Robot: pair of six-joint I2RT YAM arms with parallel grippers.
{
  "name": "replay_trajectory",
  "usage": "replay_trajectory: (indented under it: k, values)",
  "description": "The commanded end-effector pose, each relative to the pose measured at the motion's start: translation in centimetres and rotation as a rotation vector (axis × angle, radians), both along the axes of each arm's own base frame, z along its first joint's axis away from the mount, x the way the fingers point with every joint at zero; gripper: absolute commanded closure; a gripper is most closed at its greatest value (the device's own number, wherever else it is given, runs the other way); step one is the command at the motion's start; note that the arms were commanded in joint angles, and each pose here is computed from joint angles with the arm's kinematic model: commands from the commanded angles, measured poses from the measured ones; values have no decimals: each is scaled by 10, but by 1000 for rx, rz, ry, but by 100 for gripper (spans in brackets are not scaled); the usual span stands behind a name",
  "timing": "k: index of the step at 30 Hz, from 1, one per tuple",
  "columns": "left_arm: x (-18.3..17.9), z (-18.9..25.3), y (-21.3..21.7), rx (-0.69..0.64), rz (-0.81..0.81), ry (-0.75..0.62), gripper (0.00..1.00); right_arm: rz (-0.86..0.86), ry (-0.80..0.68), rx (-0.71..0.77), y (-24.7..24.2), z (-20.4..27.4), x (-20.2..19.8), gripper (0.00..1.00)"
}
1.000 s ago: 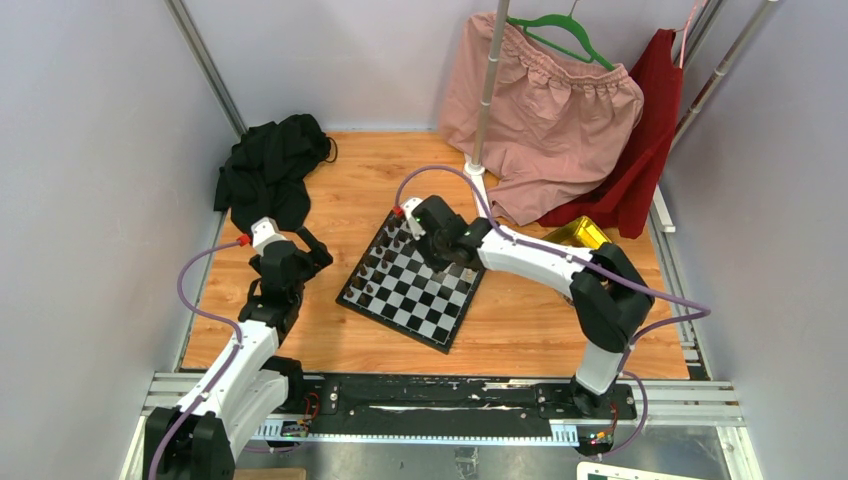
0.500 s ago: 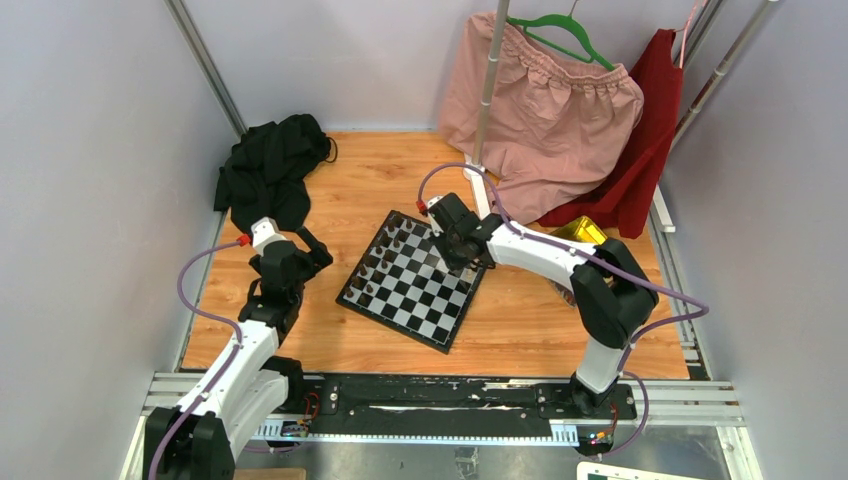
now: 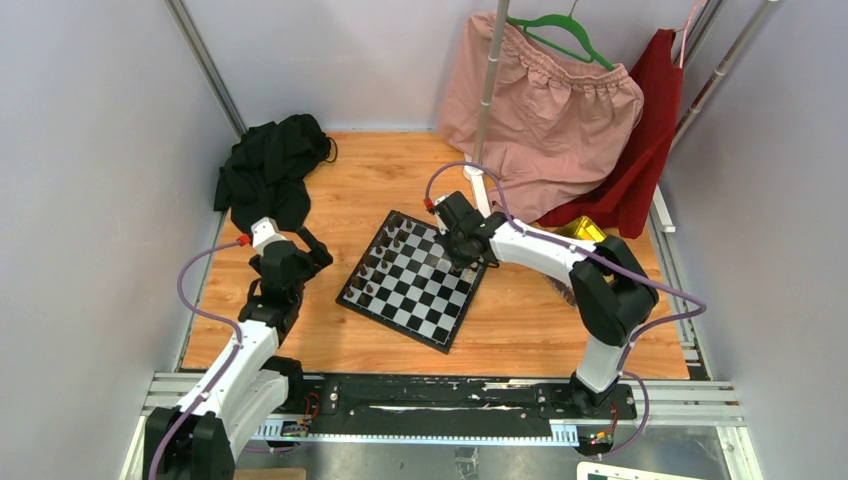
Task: Set up the chess pieces on the board
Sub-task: Place the chess piece on the chessboard.
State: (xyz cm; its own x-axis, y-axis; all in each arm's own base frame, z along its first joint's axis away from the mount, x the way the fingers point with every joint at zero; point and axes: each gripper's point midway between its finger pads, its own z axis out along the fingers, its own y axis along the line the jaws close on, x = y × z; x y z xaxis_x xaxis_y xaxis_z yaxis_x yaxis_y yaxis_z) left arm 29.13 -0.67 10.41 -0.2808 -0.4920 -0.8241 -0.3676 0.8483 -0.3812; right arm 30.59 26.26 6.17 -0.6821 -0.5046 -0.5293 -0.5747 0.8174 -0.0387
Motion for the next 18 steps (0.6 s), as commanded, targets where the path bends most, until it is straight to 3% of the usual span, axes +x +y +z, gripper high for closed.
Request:
replay_trajectory:
  k: [1,11,18]
  values:
    - [1,1,4,14,10,-12,0,-24,41,-20,-7,-13,-3,100]
    - [1,1,3,13,8,-11,0,-23,69,-20,-6,-20,-6,98]
    - [1,1,3,12,8,-11,0,-22,70,-9,-5,-18,-6,79]
